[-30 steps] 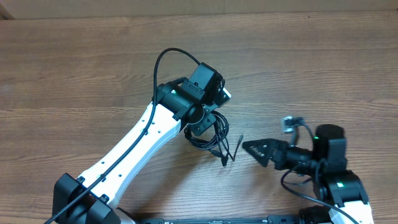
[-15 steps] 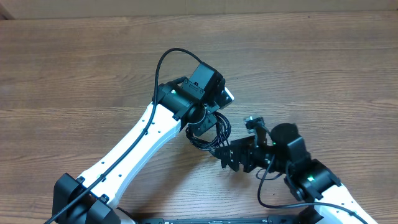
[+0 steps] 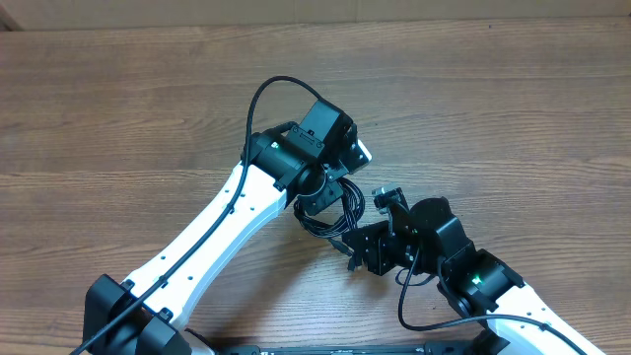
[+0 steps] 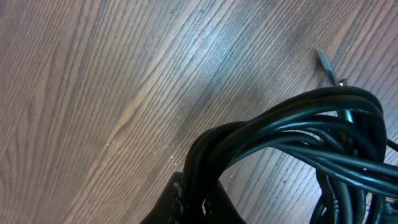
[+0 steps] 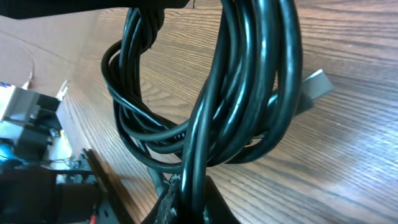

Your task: Untangle cables

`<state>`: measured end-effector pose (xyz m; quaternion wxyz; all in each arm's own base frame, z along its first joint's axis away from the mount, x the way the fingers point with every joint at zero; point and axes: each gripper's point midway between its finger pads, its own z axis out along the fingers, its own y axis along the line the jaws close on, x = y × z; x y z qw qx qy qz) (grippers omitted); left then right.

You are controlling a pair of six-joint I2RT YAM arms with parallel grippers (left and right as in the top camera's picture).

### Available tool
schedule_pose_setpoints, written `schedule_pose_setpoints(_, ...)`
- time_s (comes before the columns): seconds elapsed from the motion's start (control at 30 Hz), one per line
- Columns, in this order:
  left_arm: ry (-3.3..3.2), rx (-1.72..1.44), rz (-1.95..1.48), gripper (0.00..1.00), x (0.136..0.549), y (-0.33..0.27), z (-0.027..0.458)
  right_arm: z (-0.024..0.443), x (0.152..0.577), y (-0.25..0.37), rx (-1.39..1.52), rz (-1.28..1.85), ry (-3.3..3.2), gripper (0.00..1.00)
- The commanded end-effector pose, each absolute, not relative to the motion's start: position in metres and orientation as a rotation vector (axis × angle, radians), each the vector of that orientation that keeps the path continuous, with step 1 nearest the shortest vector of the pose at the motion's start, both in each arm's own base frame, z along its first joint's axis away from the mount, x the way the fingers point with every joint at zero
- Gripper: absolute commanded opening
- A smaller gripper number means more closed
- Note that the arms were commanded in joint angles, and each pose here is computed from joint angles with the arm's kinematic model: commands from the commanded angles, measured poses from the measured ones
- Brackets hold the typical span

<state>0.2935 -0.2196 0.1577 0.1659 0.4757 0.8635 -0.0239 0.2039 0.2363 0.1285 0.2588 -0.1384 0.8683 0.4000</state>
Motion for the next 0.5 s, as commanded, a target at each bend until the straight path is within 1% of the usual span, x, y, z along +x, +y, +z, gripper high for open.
schedule_pose_setpoints(0.0,2.405,1.376,-0.037,0.04,0.295,-0.216,0.170,0.143,0.211,0.240,-0.326,1.107,2.325,0.04)
schedule_pose_setpoints(0.17,2.422,1.311,0.013,0.04,0.305,-0.207,0.171,0.146,0.206,0.244,-0.282,1.185,2.345,0.04)
schedule_pose_setpoints(0.33,2.485,0.979,0.169,0.04,0.333,-0.182,0.180,0.149,0.208,0.245,-0.208,1.219,2.353,0.04)
schedule_pose_setpoints(0.37,2.492,0.937,0.171,0.09,0.336,-0.180,0.181,0.151,0.209,0.245,-0.198,1.228,2.347,0.04)
schedule_pose_setpoints(0.47,2.509,0.852,0.152,0.29,0.340,-0.178,0.182,0.160,0.214,0.248,-0.135,1.271,2.320,0.04)
